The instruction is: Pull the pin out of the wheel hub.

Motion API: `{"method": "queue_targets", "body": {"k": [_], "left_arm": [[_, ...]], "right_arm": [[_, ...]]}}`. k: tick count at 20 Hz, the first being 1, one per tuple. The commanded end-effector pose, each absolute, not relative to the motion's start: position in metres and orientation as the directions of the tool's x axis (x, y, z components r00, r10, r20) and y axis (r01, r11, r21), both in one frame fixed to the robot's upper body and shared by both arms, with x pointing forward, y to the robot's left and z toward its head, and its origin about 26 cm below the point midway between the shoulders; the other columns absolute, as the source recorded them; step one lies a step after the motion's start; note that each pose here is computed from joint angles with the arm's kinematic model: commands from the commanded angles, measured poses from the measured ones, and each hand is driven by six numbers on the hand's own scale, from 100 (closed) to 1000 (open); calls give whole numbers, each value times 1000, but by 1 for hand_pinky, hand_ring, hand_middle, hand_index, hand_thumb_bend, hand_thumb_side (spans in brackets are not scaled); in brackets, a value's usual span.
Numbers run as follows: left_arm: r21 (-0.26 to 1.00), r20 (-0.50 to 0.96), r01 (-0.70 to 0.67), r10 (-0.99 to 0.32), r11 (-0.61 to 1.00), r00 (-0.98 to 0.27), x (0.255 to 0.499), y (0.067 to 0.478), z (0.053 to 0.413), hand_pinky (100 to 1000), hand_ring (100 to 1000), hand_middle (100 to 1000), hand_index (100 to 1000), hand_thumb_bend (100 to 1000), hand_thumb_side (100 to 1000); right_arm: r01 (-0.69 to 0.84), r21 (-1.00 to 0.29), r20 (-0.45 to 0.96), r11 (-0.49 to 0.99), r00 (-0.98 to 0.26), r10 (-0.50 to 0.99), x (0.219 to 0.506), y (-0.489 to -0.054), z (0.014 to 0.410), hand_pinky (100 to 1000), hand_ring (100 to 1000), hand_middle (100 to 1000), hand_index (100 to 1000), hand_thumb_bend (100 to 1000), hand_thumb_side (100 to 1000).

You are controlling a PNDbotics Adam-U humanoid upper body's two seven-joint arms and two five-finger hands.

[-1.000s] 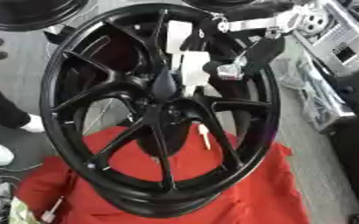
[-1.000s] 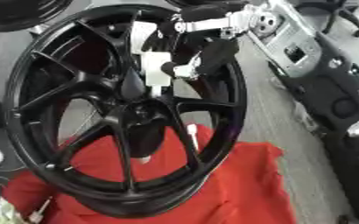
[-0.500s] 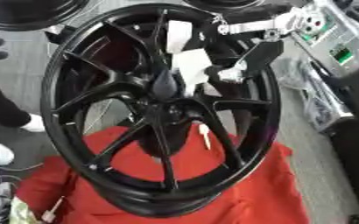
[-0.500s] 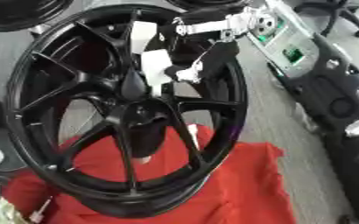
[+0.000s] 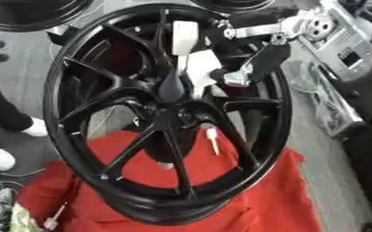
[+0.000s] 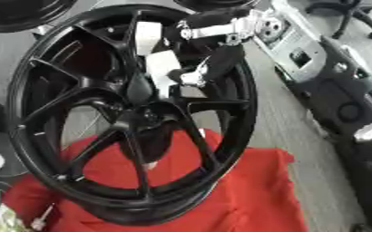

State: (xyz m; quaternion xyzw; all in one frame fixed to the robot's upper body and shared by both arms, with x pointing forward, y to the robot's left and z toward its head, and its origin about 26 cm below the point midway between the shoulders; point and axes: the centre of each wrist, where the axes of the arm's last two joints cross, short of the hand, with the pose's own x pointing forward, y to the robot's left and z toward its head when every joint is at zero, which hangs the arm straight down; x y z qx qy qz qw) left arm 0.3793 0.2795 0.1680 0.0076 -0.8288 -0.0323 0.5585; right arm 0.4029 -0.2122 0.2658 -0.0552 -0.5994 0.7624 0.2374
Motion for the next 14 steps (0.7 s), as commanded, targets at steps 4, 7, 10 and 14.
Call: {"method": "queue_targets", "body": {"k": [4,7,10,14], "left_arm": [[73,913,19,-60,997,-404,380,280,179,703,705,609,713,100,755],[70,912,17,-57,997,-406,380,279,180,703,705,608,713,100,755],[70,913,16,-57,997,-405,380,279,180,703,705,608,713,100,756],[71,913,17,-59,997,-403,380,279,180,702,704,607,712,100,756]], "right_arm": [[-282,-940,188,-190,-897,400,397,-212,279,952,773,688,864,100,608],[-283,-937,184,-205,-898,399,397,-212,277,947,767,680,859,100,602],[-287,-934,185,-211,-897,401,397,-212,276,940,754,664,849,100,584],[-291,-932,187,-215,-896,403,397,-213,275,934,747,654,844,100,572]]}}
